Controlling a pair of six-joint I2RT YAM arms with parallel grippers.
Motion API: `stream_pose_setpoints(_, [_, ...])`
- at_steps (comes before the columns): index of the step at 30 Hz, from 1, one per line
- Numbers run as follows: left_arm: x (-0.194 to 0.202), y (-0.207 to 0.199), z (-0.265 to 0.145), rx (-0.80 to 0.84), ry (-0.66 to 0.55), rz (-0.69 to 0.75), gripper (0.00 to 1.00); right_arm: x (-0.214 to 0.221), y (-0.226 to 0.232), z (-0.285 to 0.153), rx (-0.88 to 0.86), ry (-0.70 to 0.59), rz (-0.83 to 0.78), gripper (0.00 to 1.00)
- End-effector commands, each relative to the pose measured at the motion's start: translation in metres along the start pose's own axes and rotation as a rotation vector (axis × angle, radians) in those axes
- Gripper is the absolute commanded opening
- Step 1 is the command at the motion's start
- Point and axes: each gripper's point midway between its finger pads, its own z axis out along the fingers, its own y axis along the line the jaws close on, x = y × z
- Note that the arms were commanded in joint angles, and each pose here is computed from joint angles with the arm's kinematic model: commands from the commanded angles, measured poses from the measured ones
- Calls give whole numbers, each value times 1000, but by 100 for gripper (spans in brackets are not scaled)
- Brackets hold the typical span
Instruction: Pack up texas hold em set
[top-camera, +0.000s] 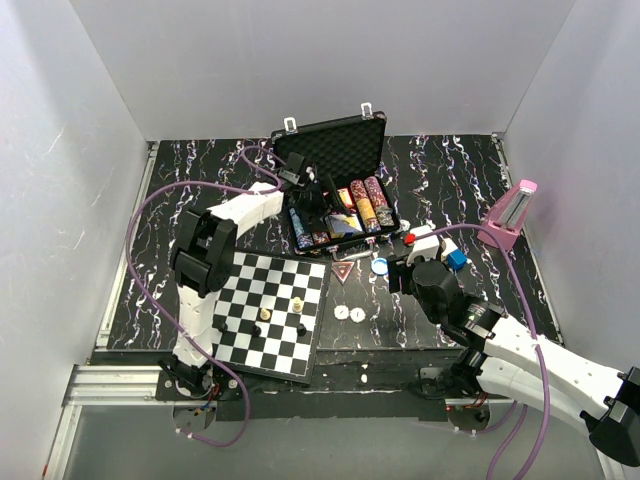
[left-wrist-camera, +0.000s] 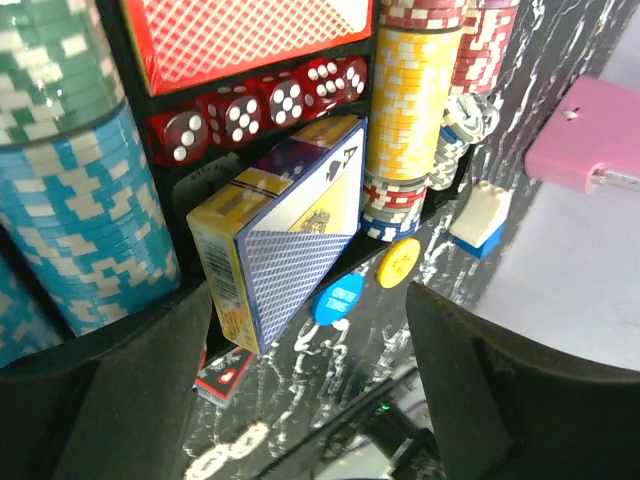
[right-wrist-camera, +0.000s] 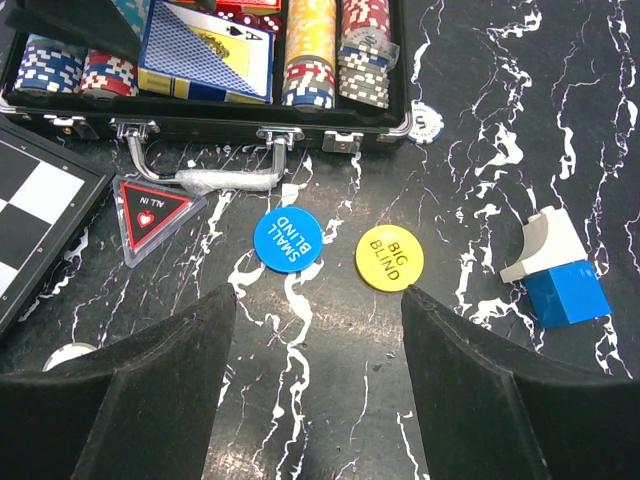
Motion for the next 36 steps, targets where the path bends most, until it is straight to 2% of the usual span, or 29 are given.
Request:
stream_pose_setpoints(1, [-18, -3, -27, -84, -82, 137, 82, -8, 0, -2, 11, -18, 55, 73])
stream_pose_setpoints(5, [-28, -11, -45, -105, -128, 217, 98, -12, 0, -5, 15, -12, 97, 74])
stream_pose_setpoints(9, [-34, -19, -61, -107, -160, 291, 98, -16, 1, -8, 10, -12, 145, 80])
stream_pose_setpoints(13, [-35, -42, -85, -32, -200, 430, 98, -23, 5, -9, -19, 2, 160, 91])
stream_pose_setpoints(17, [-33, -52, -107, 33, -262, 528, 98, -14, 2, 1, -18, 133, 220, 92])
stream_pose_setpoints(19, [-29, -53, -113, 48, -265, 546, 98, -7, -2, 11, -23, 214, 270, 86])
stream_pose_setpoints(21, [-28, -50, -118, 41, -273, 549, 98, -10, 0, 22, -54, 255, 302, 70])
stream_pose_setpoints(25, [-39, -32, -141, -19, -343, 544, 98, -43, 23, 41, -167, 212, 301, 56])
stream_pose_setpoints(29, [-52, -9, -170, -48, -406, 502, 98, -74, 46, 65, -255, 188, 312, 46])
stream_pose_setpoints(33, [-57, 6, -197, -94, -488, 543, 98, -69, 73, 100, -322, 263, 333, 42])
stream_pose_setpoints(36, [-59, 15, -207, -133, -502, 583, 98, -71, 92, 123, -373, 294, 352, 40])
